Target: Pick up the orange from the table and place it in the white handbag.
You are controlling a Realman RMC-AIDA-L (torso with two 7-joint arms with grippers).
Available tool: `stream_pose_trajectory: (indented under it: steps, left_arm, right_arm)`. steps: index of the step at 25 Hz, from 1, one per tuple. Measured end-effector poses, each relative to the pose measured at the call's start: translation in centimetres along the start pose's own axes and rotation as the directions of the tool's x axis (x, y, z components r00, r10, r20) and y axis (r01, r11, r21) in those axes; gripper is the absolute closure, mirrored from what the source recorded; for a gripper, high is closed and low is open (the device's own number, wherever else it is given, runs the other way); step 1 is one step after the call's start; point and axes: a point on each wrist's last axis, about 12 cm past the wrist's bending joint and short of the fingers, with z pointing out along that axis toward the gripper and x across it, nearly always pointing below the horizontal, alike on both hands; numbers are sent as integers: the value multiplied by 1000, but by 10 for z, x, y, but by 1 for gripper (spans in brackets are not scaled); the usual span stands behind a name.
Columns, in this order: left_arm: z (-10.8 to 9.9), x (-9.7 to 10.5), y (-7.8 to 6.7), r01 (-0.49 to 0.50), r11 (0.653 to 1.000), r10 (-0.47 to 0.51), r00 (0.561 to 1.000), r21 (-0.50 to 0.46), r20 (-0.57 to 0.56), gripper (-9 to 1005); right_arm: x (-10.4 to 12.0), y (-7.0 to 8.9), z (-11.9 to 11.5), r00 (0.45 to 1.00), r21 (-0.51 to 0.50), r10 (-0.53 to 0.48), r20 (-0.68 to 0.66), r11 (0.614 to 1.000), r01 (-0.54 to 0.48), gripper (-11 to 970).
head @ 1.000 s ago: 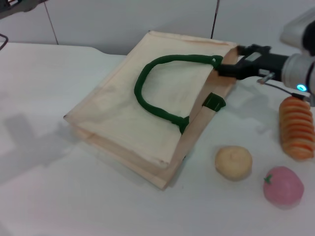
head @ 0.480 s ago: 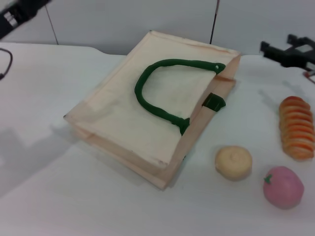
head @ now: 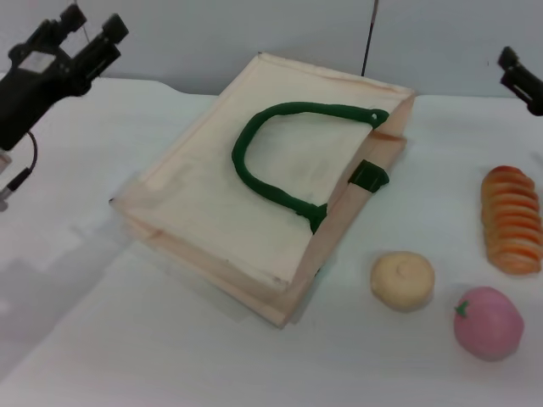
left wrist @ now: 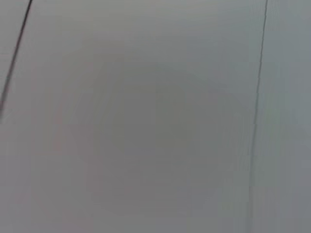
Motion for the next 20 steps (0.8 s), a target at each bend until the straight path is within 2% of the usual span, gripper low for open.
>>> stream_pose_trajectory:
  steps: [4,9,20]
  left_arm:
    - [-6,13,-3,-71,994,73,997,-84,18,205]
    - [-12,24,-4,-126,975,132,991,-185,22,205]
    - [-15,28,-6,-138,964,149,988,-225,30,205]
  right_arm:
    - [7,-3,-15,998,112,-15,62,994,8,87]
    - [13,-9,-30,994,261,7,108,965,-36,91]
    - [16,-11,-35,993,297,27,112,953,-59,94]
